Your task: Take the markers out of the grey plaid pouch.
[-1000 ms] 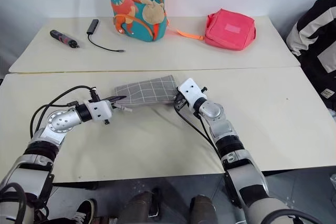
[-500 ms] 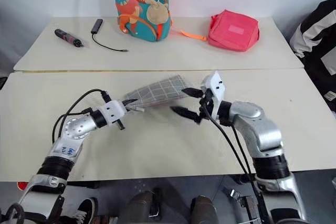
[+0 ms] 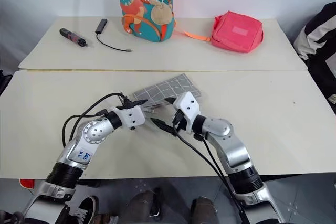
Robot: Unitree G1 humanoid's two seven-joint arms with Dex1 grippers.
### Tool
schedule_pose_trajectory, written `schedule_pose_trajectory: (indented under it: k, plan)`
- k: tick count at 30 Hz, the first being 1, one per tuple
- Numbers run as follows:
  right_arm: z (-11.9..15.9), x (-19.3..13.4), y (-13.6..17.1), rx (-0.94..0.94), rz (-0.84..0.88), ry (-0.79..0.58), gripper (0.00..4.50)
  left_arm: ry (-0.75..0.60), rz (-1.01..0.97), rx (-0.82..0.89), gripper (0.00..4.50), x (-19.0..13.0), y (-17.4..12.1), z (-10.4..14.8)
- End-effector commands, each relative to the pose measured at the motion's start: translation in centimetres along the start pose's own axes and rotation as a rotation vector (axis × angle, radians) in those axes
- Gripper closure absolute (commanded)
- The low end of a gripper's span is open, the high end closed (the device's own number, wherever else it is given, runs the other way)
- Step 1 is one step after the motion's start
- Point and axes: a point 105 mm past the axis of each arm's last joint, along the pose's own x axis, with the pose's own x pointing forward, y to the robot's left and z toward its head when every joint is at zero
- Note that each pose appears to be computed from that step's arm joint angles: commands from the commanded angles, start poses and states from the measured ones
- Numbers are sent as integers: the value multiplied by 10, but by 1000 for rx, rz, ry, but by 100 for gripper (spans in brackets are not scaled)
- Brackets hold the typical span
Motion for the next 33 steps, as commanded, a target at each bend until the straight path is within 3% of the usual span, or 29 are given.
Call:
schedule_pose_trajectory:
  k: [1,3,6,11,18,21,25,33]
  plan:
    - [9,3,7,-129,33,-61,3,-10,-78,-40,450,2,-23,4]
    - [2,4,15,-209,88,-36,3,-20,-73,-49,450,3,-20,8]
    - [-7,8,9,-269,67,-4,64,-36,-77,-44,450,4,-20,12]
    - [-10,16,6,-309,62,3,236,-41,-76,-45,450,4,-20,15]
    - [-2,17,8,-279,73,-41,236,-37,-74,-44,450,3,-20,15]
    - [-1,18,8,-256,68,-55,296,-33,-72,-51,450,3,-19,14]
    - [-3,17,10,-277,86,-45,438,-32,-71,-53,450,3,-18,14]
    - [-10,16,3,-304,64,-4,445,-31,-69,-52,450,3,-17,14]
